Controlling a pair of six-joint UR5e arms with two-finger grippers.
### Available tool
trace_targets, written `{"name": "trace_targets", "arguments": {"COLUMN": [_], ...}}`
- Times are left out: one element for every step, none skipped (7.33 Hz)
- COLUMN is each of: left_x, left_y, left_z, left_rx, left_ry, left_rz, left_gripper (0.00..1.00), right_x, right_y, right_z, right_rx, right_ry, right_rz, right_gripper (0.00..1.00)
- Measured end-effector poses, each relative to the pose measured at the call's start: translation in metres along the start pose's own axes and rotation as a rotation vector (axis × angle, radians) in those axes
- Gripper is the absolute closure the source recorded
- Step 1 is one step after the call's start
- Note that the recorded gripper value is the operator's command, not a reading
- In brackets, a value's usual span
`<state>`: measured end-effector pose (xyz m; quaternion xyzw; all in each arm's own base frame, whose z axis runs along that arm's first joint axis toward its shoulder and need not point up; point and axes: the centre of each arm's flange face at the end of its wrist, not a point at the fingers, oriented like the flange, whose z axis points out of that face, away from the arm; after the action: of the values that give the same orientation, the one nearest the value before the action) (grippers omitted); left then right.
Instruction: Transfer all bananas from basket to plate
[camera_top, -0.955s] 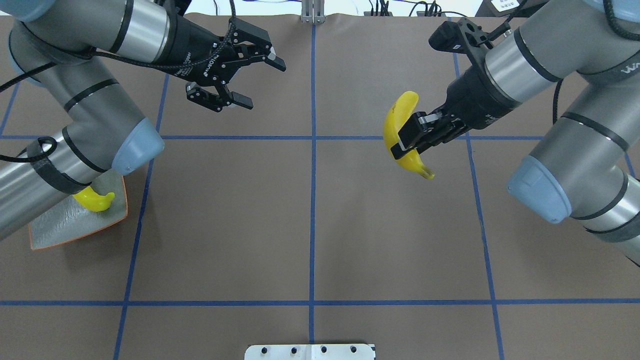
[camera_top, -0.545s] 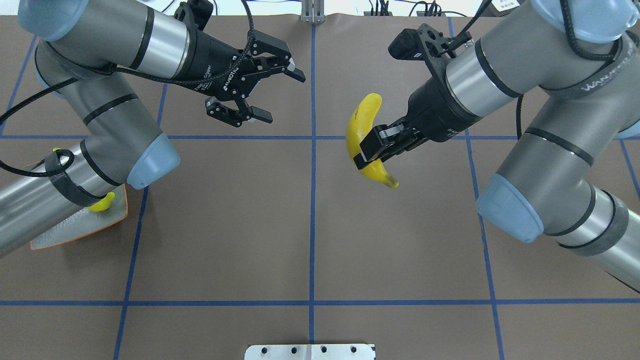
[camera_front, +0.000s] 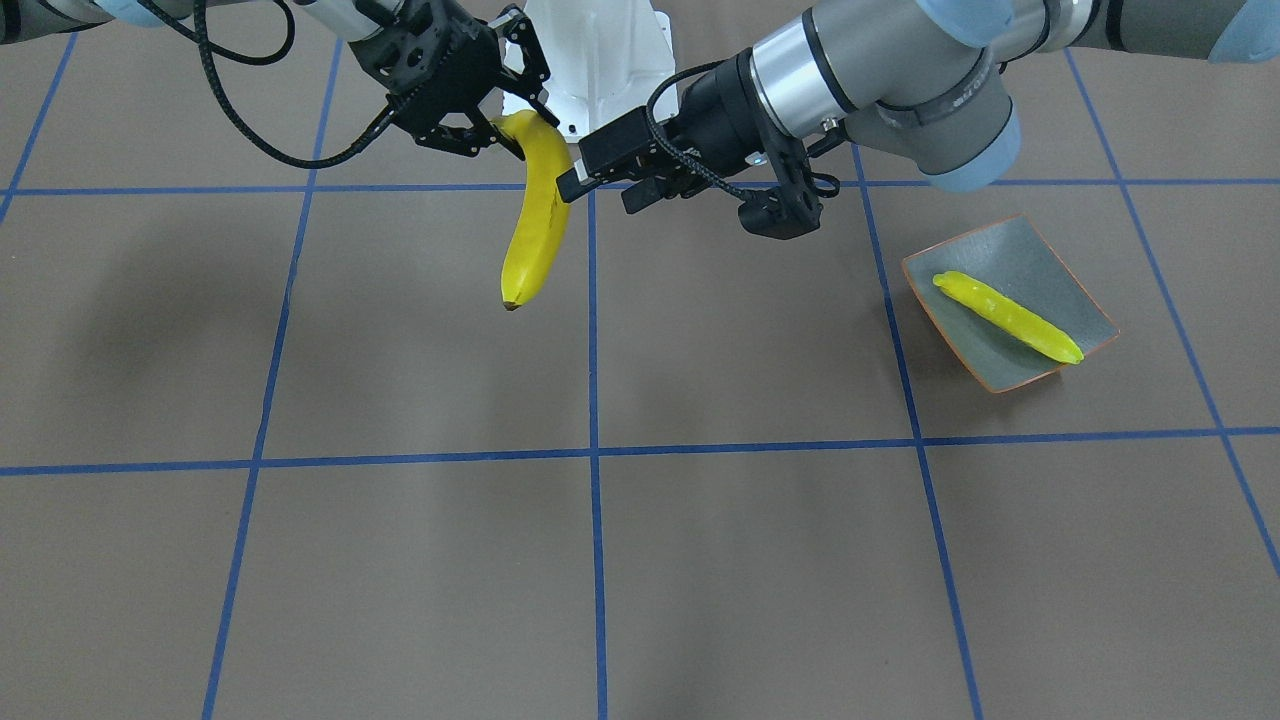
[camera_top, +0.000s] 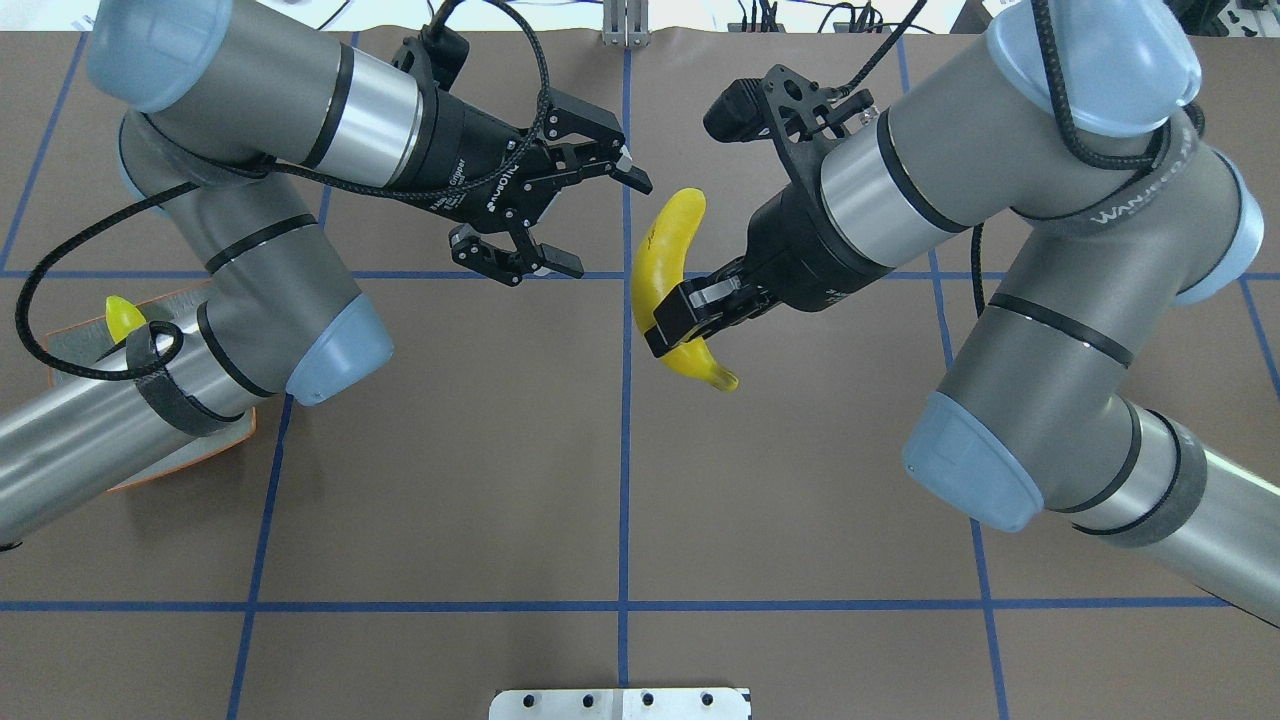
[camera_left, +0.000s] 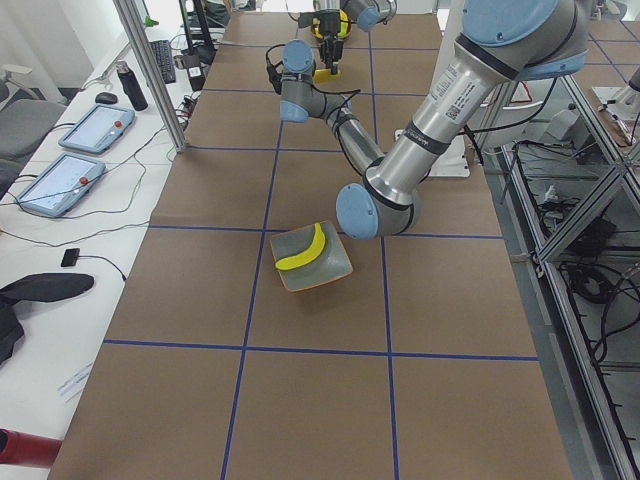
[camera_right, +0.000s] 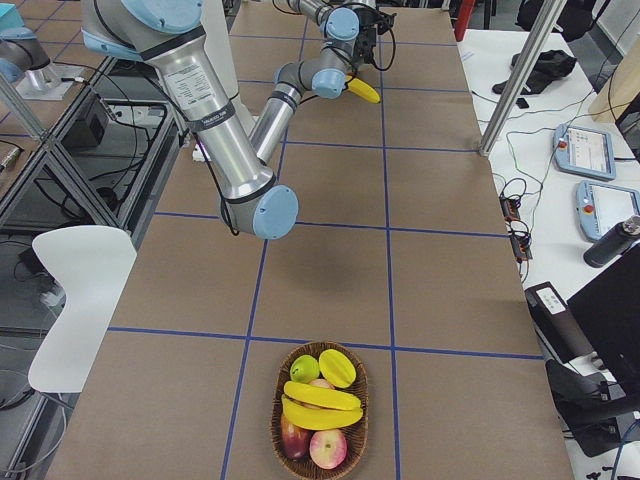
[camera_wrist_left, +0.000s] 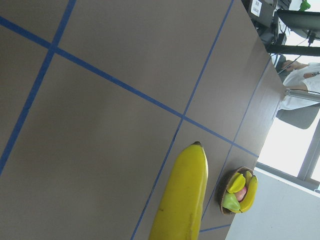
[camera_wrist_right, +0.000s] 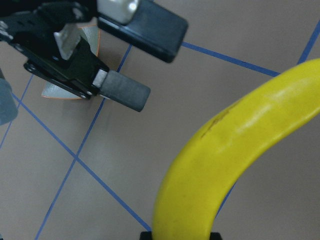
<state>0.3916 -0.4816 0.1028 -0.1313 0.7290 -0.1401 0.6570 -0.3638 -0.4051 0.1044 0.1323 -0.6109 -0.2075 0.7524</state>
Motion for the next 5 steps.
{"name": "trace_targets", "arguments": {"left_x": [0.000, 0.000, 0.001, 0.000, -0.003], "left_y": [0.001, 0.002, 0.003, 0.003, 0.001], "left_z": [0.002, 0.005, 0.007, 0.010, 0.013], "left_rx": [-0.003, -0.007, -0.011, -0.016, -0.022], "left_ry": [-0.002, -0.002, 0.000, 0.005, 0.012], "left_rz": [0.000, 0.002, 0.008, 0.026, 0.055], "left_gripper": [0.01, 0.01, 0.01, 0.01, 0.01], "right_x": [-0.004, -0.009, -0.014, -0.018, -0.022], "right_y": [0.001, 0.002, 0.003, 0.004, 0.006], "right_z": [0.001, 0.002, 0.002, 0.001, 0.000], "right_rx": [0.000, -0.002, -0.004, -0.006, -0.009], "right_ry": [-0.006, -0.012, -0.021, -0.030, -0.039], "right_rz": [-0.008, -0.016, -0.023, -0.028, -0.033], "right_gripper": [1.00, 1.00, 1.00, 1.00, 1.00]}}
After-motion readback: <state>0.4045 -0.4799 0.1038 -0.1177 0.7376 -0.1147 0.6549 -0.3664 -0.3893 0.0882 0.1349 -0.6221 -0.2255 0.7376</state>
